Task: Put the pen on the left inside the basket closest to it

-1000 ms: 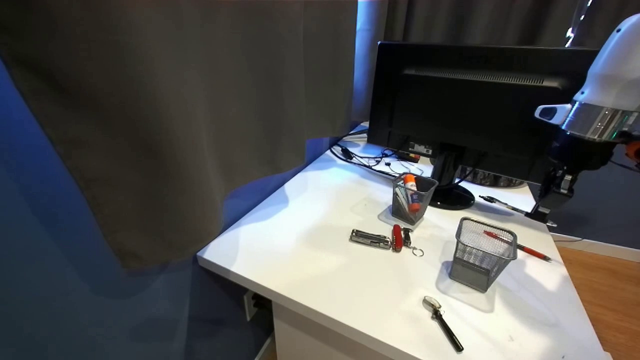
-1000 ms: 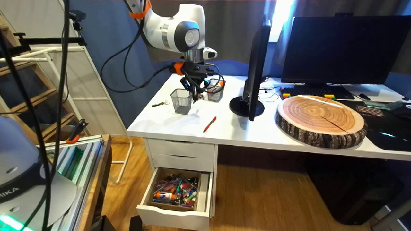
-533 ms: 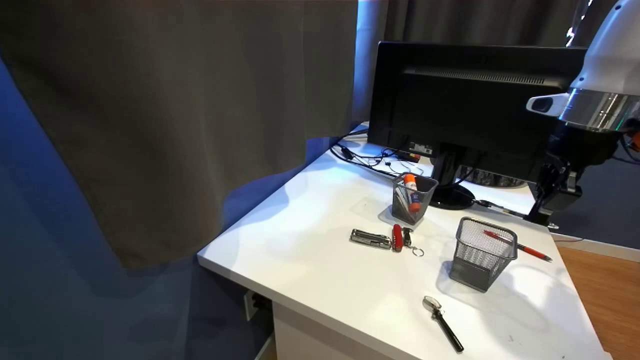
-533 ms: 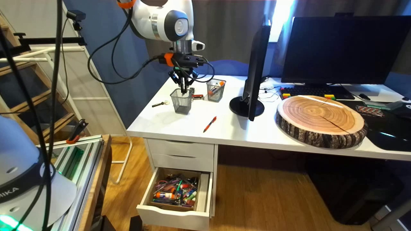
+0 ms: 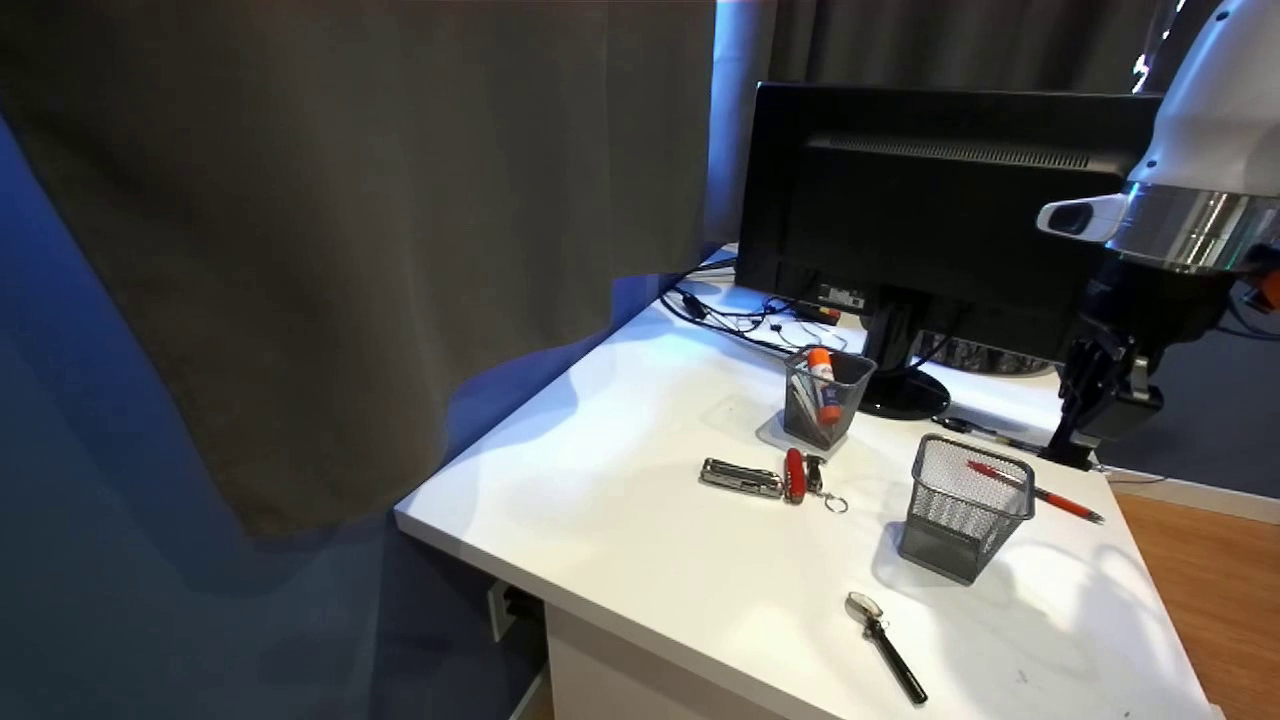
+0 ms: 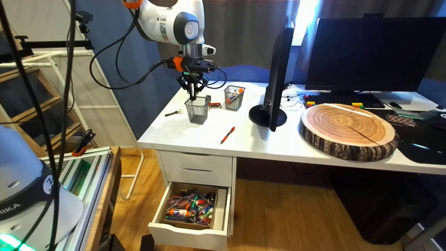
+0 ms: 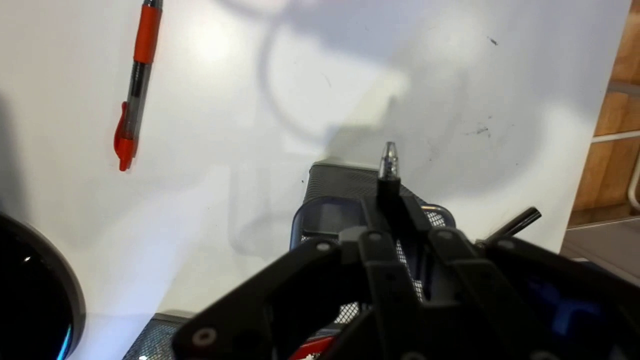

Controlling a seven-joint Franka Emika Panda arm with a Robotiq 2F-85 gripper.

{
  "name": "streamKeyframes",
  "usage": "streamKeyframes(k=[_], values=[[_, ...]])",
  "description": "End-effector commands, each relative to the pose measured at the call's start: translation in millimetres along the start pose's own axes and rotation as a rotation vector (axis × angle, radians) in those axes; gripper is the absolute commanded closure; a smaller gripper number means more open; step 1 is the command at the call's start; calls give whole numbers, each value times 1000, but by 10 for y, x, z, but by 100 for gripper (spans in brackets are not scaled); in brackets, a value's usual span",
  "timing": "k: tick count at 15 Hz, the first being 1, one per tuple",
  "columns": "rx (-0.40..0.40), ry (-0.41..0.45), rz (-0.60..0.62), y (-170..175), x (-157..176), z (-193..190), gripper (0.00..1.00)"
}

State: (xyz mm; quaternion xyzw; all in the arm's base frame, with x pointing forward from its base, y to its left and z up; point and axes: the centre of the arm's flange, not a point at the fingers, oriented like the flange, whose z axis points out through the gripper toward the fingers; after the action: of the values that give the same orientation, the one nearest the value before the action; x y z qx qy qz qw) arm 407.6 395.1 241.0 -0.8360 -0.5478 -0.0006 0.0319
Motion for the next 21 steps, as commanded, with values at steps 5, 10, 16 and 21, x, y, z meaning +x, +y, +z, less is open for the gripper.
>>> streamKeyframes(k=[5, 10, 16, 21], values=[[50, -27, 8, -46, 241, 161, 93], [65, -37, 9, -54, 301, 234, 93], [71, -48, 33, -21, 318, 277, 93], [64, -48, 61, 10, 310, 261, 55]])
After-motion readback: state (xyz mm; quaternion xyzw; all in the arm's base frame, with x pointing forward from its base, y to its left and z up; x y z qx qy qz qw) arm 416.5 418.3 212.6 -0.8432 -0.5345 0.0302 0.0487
